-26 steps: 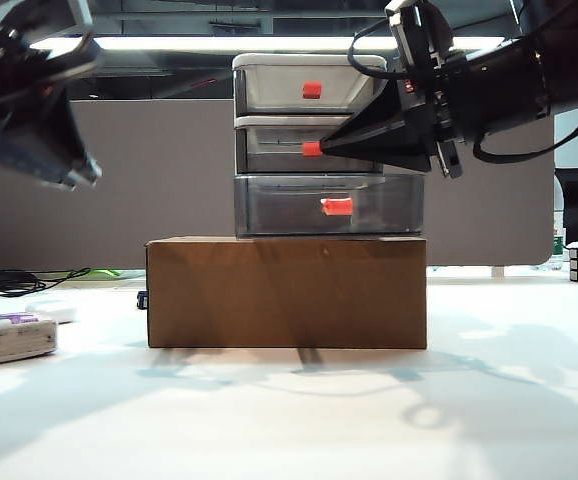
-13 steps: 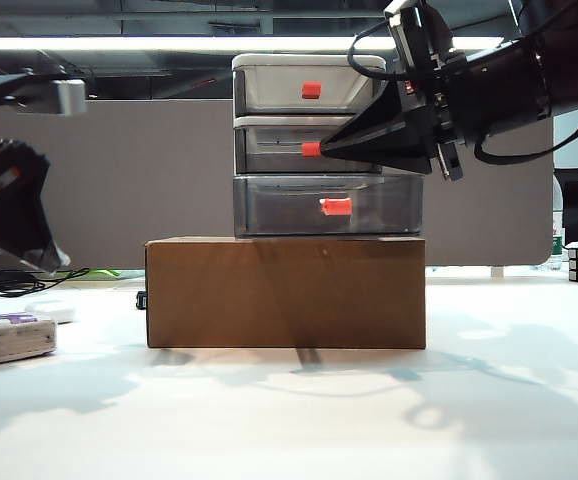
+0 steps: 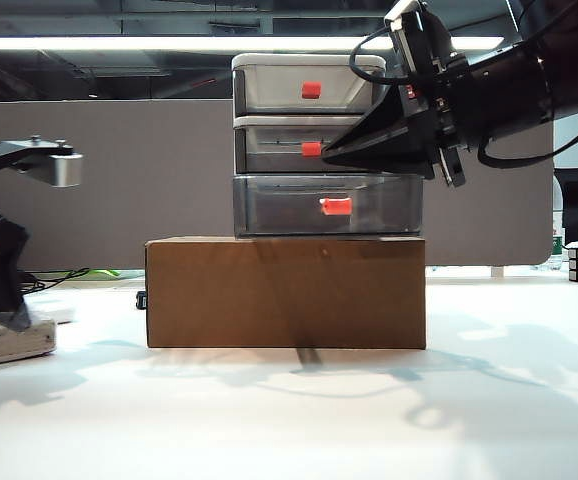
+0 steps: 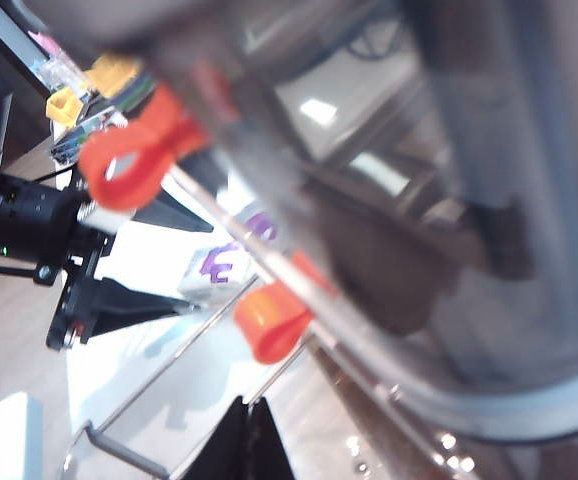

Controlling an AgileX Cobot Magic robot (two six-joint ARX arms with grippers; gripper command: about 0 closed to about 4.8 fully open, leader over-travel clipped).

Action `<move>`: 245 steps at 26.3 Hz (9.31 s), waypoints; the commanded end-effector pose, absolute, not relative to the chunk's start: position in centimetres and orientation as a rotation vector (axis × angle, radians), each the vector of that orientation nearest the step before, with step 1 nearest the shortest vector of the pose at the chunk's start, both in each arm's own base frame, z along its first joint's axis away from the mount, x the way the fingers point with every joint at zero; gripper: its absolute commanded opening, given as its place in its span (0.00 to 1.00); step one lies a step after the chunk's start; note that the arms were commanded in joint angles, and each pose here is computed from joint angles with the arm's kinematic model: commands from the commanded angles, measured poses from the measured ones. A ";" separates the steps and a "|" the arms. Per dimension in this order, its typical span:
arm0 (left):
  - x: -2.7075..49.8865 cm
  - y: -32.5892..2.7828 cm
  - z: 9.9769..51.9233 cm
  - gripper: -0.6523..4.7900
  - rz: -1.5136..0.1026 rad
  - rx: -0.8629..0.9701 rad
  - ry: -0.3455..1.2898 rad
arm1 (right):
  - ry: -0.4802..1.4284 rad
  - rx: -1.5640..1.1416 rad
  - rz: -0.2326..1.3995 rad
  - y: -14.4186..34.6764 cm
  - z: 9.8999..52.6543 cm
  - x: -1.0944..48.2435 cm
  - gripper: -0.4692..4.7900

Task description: Open the third layer of the drawer on the table, pick up a pack of napkins on the table and put it in, and finally close the drawer.

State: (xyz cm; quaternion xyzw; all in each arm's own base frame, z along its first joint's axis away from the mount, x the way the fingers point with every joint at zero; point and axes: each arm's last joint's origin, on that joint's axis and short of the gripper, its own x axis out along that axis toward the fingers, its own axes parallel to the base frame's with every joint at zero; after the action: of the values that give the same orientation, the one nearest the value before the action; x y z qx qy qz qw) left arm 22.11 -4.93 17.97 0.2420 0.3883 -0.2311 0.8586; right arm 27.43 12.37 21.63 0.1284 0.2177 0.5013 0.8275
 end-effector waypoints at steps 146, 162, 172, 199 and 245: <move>19.8 -19.4 28.3 0.73 -1.015 0.257 0.454 | 0.208 0.162 1.053 8.6 29.9 21.9 0.08; 18.7 -19.5 24.9 0.11 -1.168 0.222 0.830 | 0.135 0.155 0.999 9.3 31.7 24.4 0.08; 20.3 -20.6 24.3 0.11 -1.087 0.246 0.721 | 0.134 0.154 0.997 9.3 31.7 24.4 0.08; 23.7 -22.7 22.5 0.11 -0.816 0.328 0.499 | 0.180 0.104 0.992 9.3 31.0 24.3 0.08; 6.5 -6.3 19.4 0.11 -0.630 -0.032 0.014 | 0.094 -0.063 0.600 3.2 21.7 7.6 0.08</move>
State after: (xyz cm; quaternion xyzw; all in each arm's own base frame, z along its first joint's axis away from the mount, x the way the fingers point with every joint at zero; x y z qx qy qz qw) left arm 6.58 -6.38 19.82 -0.0068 0.0131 -0.3074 0.9515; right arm 7.86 3.40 22.13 -0.0451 0.0564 0.3135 0.9468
